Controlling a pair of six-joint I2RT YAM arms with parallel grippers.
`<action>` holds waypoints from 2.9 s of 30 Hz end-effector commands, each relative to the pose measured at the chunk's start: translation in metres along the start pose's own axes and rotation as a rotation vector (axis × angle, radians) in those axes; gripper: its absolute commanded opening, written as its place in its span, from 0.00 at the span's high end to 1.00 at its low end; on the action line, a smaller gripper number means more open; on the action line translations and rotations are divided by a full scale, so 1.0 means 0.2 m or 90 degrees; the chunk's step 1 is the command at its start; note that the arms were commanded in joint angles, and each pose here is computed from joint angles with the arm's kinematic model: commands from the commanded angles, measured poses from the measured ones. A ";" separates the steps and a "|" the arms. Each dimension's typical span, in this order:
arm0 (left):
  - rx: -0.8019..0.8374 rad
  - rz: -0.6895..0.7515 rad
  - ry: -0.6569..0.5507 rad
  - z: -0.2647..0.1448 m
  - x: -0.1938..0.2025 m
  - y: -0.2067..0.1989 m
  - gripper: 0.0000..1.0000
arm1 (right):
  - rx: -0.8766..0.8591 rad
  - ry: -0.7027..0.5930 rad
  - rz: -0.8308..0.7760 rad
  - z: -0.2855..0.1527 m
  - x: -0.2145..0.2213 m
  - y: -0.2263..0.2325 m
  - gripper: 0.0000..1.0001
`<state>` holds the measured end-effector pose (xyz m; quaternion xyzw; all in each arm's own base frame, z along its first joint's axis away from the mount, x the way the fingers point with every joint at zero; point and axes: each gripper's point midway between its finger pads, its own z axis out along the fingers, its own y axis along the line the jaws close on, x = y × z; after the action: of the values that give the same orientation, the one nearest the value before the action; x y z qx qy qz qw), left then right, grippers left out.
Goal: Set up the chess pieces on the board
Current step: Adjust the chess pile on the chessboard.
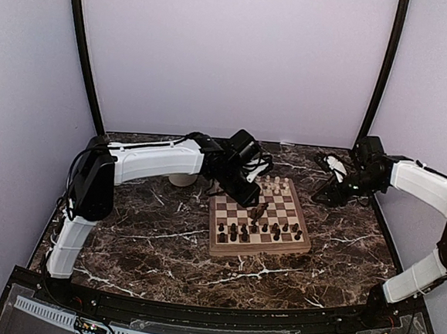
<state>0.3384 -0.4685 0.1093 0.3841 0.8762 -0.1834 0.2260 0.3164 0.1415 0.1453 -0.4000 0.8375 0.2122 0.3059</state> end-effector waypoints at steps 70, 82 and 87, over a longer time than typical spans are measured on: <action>0.122 -0.019 0.007 0.15 0.19 -0.03 0.52 | -0.265 0.070 -0.178 0.65 -0.16 0.18 0.51; 0.149 -0.038 -0.017 0.12 0.22 0.02 0.57 | -0.264 0.079 -0.230 0.79 -0.18 0.19 0.48; 0.161 -0.043 -0.028 0.11 0.24 0.03 0.56 | -0.270 0.081 -0.249 0.81 -0.17 0.20 0.46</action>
<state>0.3337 -0.4558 0.0584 0.3723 0.8559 -0.2940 0.2057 0.3550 0.2746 0.0636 -0.6040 0.7105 0.3010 0.1994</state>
